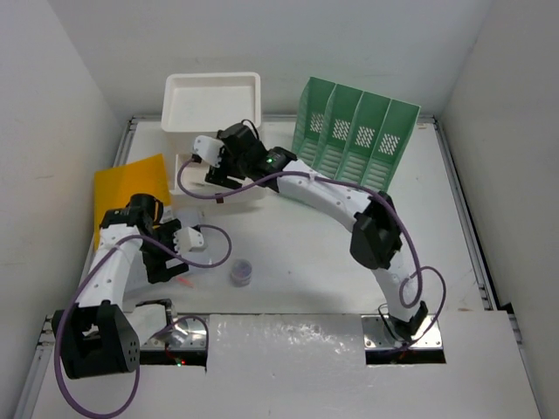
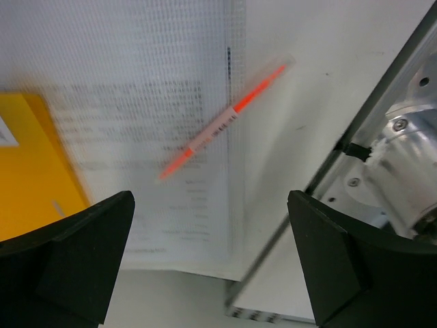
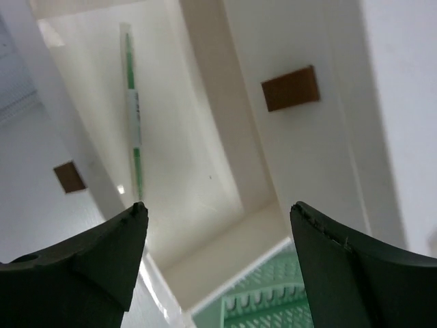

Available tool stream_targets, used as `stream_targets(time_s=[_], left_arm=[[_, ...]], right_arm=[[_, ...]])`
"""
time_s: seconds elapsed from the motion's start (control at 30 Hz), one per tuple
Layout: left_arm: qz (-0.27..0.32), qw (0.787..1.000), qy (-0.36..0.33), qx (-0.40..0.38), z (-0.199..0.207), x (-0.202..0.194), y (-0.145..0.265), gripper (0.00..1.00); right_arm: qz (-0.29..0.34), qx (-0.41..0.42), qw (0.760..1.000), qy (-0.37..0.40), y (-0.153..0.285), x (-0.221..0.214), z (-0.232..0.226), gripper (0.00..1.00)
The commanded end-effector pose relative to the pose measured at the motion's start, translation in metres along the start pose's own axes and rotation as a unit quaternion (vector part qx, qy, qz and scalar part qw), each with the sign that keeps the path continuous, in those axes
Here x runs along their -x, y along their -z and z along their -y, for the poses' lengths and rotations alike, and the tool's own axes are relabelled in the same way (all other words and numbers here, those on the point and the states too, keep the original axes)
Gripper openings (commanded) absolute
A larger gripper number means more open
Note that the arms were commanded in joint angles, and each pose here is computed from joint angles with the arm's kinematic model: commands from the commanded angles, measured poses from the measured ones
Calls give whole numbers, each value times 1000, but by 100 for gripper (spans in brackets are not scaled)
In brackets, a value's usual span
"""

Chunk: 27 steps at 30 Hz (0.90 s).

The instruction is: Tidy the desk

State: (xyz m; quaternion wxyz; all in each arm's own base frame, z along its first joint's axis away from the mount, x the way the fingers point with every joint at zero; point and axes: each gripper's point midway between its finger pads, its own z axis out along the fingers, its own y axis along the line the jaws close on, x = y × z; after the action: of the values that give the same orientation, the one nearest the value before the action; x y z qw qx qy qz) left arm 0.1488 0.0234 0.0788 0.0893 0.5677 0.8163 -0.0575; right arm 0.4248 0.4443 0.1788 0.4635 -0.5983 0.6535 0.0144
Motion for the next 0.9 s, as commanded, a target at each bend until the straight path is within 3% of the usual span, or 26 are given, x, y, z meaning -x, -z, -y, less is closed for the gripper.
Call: stream_targets(time_s=[0.0, 0.13, 0.37, 0.5, 0.7, 0.77, 0.87], left_arm=[[56, 990, -129, 16, -7, 21, -4, 93], [68, 982, -175, 9, -10, 24, -17, 93], [57, 977, -168, -120, 8, 12, -46, 84], [52, 981, -157, -101, 3, 9, -72, 81], [68, 979, -170, -92, 15, 16, -84, 68], [74, 979, -170, -90, 16, 17, -85, 44], [74, 979, -165, -94, 17, 17, -87, 22]], right_arm=[[91, -66, 993, -31, 71, 61, 45, 82], [111, -74, 990, -49, 104, 60, 46, 83], [120, -71, 988, -68, 135, 46, 36, 84], [138, -72, 985, -73, 142, 42, 29, 84], [141, -62, 985, -82, 147, 31, 17, 84], [137, -61, 985, -83, 146, 27, 14, 84], [142, -59, 984, -86, 149, 27, 12, 84]])
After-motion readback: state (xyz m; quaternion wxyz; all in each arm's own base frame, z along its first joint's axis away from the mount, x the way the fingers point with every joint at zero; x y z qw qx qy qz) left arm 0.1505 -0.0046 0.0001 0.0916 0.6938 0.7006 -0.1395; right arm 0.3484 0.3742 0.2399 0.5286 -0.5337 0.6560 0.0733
